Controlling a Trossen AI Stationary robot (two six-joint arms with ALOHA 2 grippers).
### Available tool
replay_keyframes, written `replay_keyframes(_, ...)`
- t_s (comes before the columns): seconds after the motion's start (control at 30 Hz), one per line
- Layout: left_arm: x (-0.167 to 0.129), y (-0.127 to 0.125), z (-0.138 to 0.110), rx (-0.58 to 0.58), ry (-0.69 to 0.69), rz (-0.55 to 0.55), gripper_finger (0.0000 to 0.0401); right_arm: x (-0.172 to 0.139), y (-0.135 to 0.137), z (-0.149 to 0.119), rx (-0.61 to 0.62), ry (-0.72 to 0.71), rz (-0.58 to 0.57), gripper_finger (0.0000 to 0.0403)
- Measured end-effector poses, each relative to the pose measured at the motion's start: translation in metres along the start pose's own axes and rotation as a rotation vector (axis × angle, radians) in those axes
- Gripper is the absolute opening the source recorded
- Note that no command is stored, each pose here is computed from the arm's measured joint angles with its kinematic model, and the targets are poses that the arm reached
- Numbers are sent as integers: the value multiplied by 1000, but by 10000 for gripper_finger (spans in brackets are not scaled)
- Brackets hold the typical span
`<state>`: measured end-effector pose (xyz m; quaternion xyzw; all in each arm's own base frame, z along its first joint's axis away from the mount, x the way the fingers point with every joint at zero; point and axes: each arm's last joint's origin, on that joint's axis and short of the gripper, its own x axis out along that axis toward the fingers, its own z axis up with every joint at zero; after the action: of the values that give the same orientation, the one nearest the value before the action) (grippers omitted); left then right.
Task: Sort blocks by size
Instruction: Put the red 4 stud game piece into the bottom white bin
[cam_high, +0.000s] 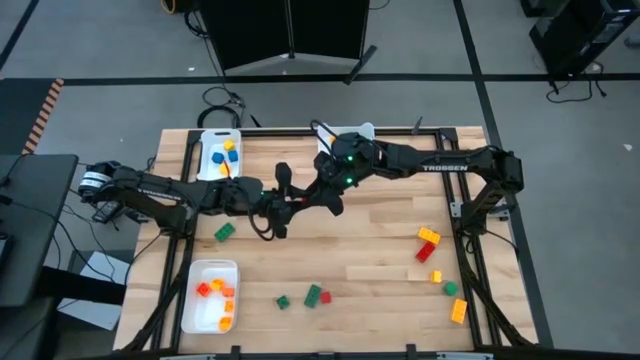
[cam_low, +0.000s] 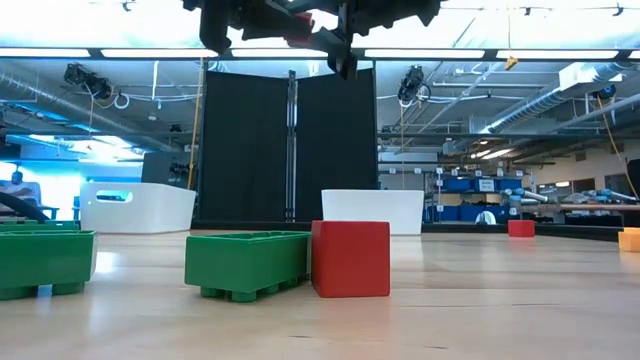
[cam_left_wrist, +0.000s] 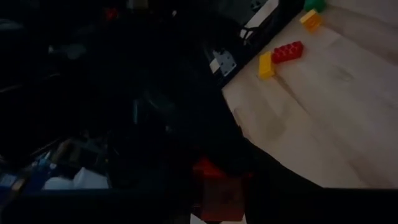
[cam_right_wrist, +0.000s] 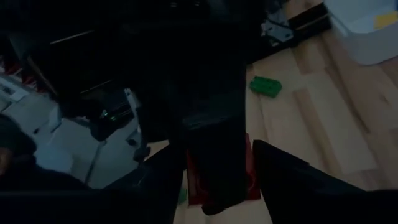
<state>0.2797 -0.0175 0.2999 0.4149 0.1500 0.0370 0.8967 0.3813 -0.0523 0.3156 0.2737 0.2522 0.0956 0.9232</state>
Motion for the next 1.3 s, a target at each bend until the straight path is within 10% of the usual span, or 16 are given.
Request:
replay_keyframes(0.93,-7,-18,-11,-286,281,38,99,-21,-36,-11,20,194,-77,355)
replay_keyframes(1.3,-58,-22,-2,-1099,611,70,99,-29,-40,-34,106,414,-155,351)
